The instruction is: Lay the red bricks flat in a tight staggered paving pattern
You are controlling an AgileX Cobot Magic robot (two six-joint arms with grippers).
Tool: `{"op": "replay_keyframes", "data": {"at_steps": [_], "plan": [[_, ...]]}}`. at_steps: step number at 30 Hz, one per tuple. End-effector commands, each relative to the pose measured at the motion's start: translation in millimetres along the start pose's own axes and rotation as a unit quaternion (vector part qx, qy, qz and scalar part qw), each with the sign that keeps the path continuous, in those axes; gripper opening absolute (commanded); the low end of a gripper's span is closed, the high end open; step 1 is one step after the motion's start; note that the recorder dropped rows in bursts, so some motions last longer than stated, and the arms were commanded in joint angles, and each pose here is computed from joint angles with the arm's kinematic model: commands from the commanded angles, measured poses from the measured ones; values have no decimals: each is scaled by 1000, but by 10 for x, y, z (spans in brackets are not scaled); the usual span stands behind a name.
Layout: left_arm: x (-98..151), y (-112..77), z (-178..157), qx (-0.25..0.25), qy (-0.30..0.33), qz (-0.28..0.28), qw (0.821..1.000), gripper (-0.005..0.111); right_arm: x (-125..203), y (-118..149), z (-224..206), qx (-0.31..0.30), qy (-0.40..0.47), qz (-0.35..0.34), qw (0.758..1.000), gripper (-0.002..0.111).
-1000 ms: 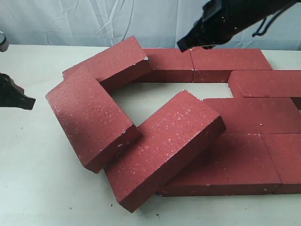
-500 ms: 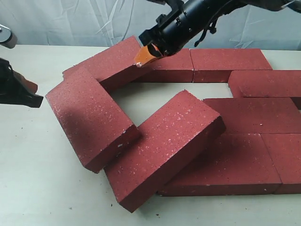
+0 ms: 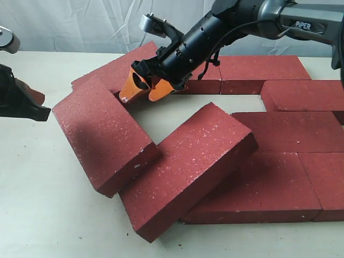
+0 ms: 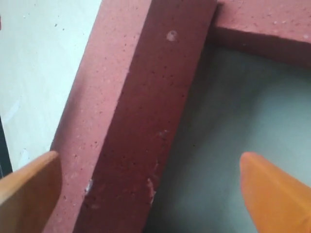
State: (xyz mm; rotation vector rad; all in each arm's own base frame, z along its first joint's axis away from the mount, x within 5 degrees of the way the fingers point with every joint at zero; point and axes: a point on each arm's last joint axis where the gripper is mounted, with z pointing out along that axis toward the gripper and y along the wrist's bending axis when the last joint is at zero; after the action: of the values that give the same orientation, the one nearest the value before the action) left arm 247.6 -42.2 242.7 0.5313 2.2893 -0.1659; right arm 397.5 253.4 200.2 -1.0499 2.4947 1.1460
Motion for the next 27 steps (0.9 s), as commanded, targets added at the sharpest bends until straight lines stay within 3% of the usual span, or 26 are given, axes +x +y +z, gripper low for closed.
{"op": "replay_keyframes", "data": {"at_steps": [1,27], "plan": [[-27,8,0,-4,-7,-1,1000,0,23,-75,81,0,7,12,1000,93],[-30,12,0,-6,-9,1,1000,0,21,118,253,-41,26,6,999,93]]}}
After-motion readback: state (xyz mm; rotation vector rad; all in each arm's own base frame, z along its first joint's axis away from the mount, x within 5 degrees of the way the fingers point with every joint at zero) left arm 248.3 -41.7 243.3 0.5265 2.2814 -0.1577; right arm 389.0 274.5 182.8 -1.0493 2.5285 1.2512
